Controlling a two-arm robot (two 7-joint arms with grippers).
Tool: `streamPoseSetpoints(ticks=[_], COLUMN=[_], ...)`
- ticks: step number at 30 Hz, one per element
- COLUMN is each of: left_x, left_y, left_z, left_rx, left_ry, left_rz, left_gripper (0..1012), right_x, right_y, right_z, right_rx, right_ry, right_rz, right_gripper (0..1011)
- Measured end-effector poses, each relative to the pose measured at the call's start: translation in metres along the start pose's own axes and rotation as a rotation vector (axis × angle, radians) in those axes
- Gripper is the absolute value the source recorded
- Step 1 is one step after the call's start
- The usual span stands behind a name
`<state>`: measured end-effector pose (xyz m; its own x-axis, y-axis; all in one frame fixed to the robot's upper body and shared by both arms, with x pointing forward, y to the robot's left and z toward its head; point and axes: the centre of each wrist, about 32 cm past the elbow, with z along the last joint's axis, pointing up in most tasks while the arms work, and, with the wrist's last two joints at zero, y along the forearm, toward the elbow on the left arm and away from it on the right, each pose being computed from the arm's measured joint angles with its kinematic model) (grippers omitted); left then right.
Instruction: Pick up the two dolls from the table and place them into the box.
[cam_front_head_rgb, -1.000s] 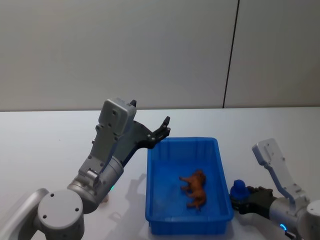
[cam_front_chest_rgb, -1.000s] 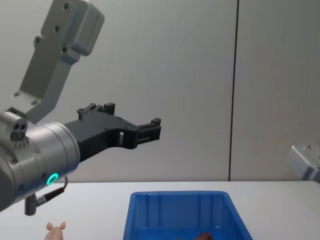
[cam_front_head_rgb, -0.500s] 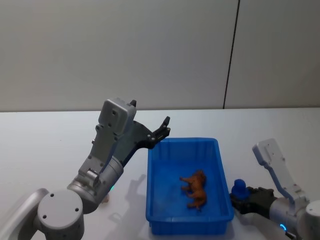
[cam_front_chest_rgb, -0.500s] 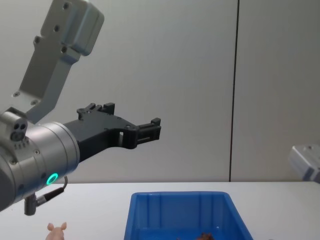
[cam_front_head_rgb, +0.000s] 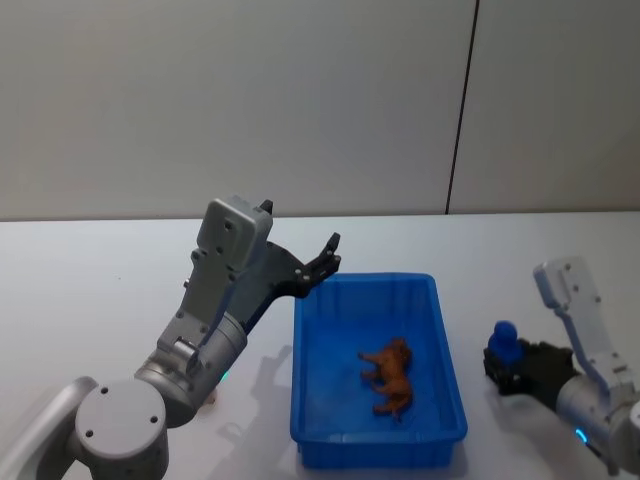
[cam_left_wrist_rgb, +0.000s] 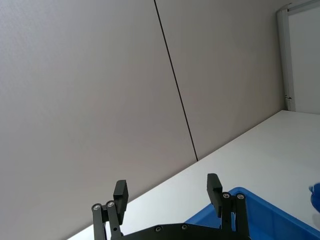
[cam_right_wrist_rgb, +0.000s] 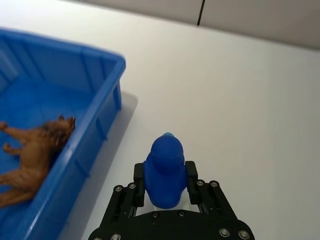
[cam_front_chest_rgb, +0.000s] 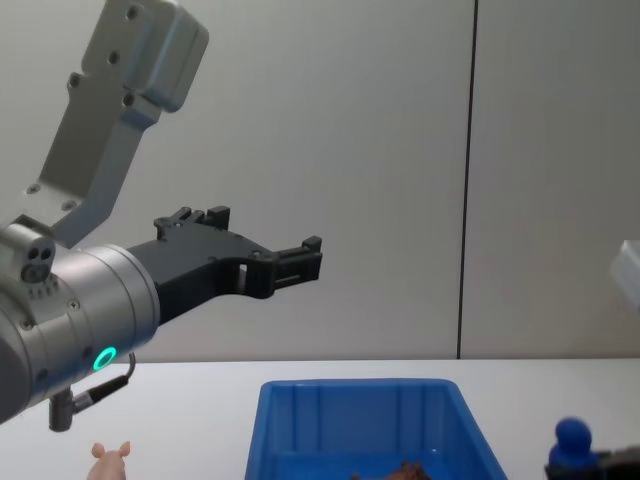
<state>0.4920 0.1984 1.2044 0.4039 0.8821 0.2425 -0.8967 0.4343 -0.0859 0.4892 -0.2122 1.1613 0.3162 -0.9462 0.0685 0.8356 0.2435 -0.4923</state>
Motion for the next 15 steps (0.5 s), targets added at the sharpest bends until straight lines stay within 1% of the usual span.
streamPoseSetpoints(ticks=[1, 3, 5, 6, 8, 9, 10, 13, 14, 15], left_x=[0.0000, 0.0000, 0.0000, 0.0000, 0.0000, 0.0000, 0.0000, 0.0000, 0.0000, 0.0000], left_y=[0.0000, 0.0000, 0.0000, 0.0000, 0.0000, 0.0000, 0.0000, 0.0000, 0.0000, 0.0000], left_z=[0.0000, 0.0000, 0.0000, 0.0000, 0.0000, 0.0000, 0.0000, 0.0000, 0.0000, 0.0000], left_rx=[0.000, 0.000, 0.000, 0.000, 0.000, 0.000, 0.000, 0.000, 0.000, 0.000], left_ry=[0.000, 0.000, 0.000, 0.000, 0.000, 0.000, 0.000, 0.000, 0.000, 0.000], left_rz=[0.000, 0.000, 0.000, 0.000, 0.000, 0.000, 0.000, 0.000, 0.000, 0.000], left_gripper=[1001, 1001, 1001, 1001, 1001, 1001, 1001, 1001, 1001, 1001], right_x=[0.000, 0.000, 0.000, 0.000, 0.000, 0.000, -0.001, -0.002, -0.002, -0.003], right_y=[-0.001, -0.005, -0.006, -0.009, -0.010, -0.011, -0.013, -0.017, -0.018, -0.019], right_z=[0.001, 0.005, 0.007, 0.010, 0.012, 0.014, 0.017, 0.022, 0.026, 0.028], right_rx=[0.011, 0.052, 0.074, 0.100, 0.122, 0.133, 0.159, 0.195, 0.220, 0.230], right_ry=[0.000, -0.002, -0.003, -0.005, -0.005, -0.006, -0.008, -0.010, -0.011, -0.012], right_rz=[-0.004, -0.019, -0.026, -0.031, -0.034, -0.035, -0.035, -0.031, -0.025, -0.021], right_gripper=[465, 450, 441, 430, 424, 420, 409, 390, 383, 379])
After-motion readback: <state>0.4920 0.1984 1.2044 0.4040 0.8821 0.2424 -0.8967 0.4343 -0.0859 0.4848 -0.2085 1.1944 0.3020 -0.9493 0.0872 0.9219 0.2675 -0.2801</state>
